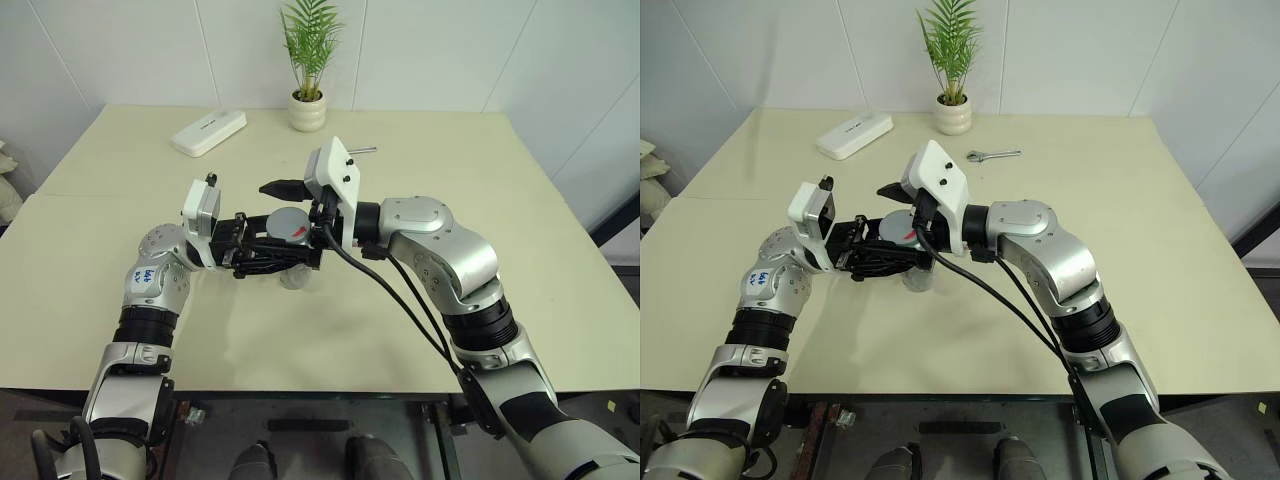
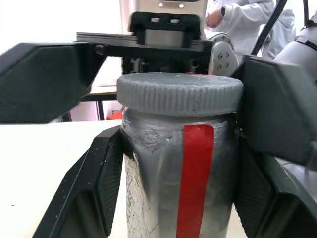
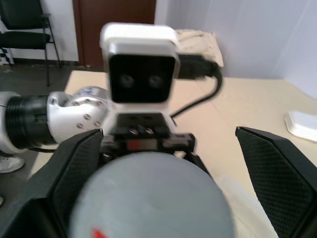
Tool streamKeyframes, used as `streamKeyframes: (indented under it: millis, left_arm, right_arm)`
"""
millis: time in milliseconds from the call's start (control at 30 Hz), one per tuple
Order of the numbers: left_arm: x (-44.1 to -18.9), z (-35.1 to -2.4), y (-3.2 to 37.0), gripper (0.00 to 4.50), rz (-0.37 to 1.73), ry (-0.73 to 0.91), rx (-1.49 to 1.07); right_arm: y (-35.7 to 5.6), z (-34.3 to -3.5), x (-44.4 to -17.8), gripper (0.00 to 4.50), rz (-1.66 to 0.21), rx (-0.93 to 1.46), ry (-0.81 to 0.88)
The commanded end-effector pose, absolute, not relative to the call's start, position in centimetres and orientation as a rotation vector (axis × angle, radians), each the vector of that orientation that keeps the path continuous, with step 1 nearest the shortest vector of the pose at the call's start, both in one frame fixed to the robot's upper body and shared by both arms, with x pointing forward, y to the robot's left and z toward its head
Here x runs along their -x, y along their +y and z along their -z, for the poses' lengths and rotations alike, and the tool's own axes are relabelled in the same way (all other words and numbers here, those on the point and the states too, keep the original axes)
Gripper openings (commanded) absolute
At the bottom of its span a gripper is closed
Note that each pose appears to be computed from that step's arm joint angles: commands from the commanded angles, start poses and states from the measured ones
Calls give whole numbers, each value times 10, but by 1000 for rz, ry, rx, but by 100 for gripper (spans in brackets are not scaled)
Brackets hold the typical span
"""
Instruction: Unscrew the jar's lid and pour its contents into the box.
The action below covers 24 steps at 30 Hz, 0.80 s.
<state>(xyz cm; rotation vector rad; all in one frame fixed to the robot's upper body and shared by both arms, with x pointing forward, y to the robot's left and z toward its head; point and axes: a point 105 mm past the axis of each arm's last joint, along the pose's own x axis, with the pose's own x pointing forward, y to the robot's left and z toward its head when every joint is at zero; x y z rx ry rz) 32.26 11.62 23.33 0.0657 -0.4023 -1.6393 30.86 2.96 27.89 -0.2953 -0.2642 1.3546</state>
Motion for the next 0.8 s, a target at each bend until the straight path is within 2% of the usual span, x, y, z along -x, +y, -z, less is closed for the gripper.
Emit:
streamKeyframes:
  millis: [33, 267, 800]
  left_arm:
    - [-308, -236, 116, 266, 1756, -438, -120]
    - [-308, -236, 120, 266, 1744, -434, -114]
    - [-314, -238, 132, 266, 1689, -420, -131]
  right_arm:
    - [27, -297, -310, 450, -1307, 308, -336]
    - [10, -300, -315, 450, -1244, 319, -329]
    - [-25, -299, -307, 450, -1144, 348, -281]
